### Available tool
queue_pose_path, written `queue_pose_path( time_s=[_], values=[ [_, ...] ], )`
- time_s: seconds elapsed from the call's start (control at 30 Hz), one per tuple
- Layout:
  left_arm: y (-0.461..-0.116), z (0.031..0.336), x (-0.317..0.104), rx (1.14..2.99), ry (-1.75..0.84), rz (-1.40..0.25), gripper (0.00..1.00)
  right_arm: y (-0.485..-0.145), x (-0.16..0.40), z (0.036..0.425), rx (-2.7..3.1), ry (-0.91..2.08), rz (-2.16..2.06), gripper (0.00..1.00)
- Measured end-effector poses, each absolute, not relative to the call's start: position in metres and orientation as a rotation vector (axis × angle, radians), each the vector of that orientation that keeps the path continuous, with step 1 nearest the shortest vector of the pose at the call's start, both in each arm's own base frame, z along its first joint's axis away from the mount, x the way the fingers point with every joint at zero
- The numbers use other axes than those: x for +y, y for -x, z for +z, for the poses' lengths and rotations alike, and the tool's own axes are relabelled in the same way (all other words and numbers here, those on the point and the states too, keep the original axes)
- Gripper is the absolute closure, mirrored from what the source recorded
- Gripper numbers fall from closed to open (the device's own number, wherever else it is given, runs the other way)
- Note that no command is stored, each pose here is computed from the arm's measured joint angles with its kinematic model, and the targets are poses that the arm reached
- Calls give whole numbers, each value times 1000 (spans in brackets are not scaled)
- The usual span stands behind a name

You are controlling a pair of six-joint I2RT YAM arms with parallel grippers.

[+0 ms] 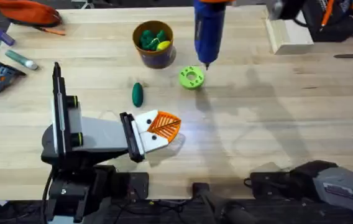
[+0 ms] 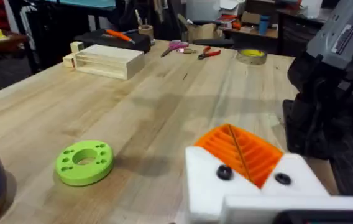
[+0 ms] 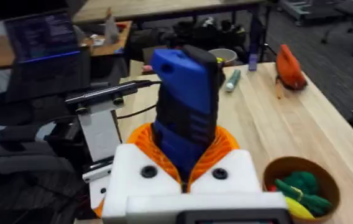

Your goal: Pick up the gripper from the table and insert it into the empty holder that is missing its gripper. Then pick up a screw, insert it into the mounting hole, and use the screwdriver to tighten it. Finally, clean up the table by picking up the vegetable and placing it into the bucket.

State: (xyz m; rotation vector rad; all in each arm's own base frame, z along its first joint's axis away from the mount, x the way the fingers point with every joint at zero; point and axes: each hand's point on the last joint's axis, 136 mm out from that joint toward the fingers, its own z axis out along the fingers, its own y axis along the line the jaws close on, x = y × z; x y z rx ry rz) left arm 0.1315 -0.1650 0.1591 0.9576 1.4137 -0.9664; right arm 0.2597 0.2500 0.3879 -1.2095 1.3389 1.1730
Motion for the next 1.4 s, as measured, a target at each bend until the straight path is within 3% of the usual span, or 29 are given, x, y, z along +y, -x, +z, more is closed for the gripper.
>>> queue_pose_path(
  time_s=[0.27, 0.67, 1.4],
  values=[
    [-131, 159, -165, 1414, -958, -967, 985, -252, 281, 362, 1301, 1314, 1338, 975],
    [-131, 159, -165, 1413, -958, -966, 985, -249, 270, 337, 1335, 1303, 1390, 975],
    [-131, 159, -165, 1414, -958, -967, 985, -198, 243, 356, 1280, 1350, 1321, 975]
  ],
)
